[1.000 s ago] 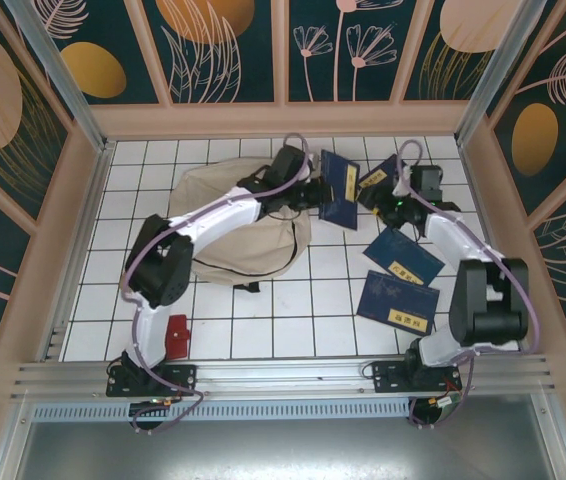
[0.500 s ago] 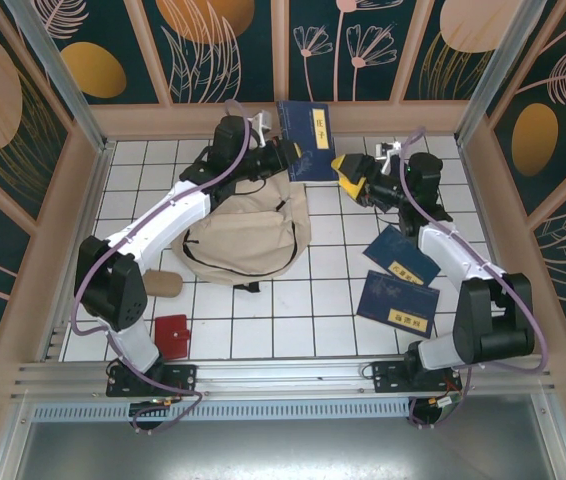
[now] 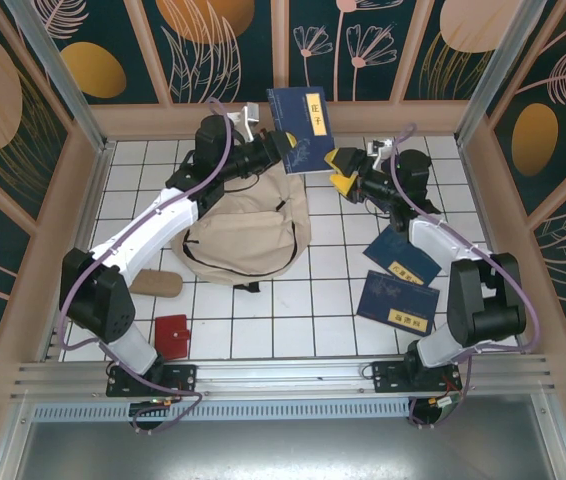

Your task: Pack the student bag

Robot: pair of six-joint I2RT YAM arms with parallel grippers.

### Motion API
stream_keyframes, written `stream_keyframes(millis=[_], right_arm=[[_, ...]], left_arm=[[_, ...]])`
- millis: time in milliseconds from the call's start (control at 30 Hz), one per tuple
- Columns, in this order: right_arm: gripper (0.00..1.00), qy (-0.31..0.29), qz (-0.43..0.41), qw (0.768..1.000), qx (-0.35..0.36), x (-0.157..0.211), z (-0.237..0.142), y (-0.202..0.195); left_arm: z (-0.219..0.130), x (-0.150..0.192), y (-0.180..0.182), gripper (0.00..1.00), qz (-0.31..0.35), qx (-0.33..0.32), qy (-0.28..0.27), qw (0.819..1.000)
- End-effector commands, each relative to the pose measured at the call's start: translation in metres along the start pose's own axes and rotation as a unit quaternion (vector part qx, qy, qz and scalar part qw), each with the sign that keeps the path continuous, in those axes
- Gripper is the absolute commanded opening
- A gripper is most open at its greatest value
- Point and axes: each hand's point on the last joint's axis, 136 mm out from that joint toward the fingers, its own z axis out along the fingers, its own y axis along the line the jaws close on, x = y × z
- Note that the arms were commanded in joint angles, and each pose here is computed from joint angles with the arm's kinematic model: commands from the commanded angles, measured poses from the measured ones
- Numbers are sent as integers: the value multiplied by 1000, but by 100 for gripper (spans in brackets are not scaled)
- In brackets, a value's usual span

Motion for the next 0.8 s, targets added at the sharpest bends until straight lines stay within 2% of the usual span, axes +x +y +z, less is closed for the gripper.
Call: stream_keyframes(millis=[0, 167, 333, 500, 700, 767], right_arm=[[88, 16, -29, 998, -61, 1, 5, 31], [83, 18, -67, 991, -110, 0, 1, 61], [77, 19, -63, 985, -157, 1, -3, 76], [60, 20, -53, 984, -168, 2, -4, 76], [46, 21, -41, 986, -158, 5, -4, 67], [37, 17, -37, 987, -154, 5, -4, 63]], left_arm=[[-9, -7, -30, 0, -4, 65, -12, 998], [-4, -5, -22, 0, -20, 64, -9, 998], [-3, -8, -14, 0, -36, 60, -11, 997], [-2, -7, -7, 0, -39, 55, -10, 998], [-3, -8, 7, 0, -42, 40, -10, 998], [-2, -6, 9, 0, -44, 39, -6, 998]])
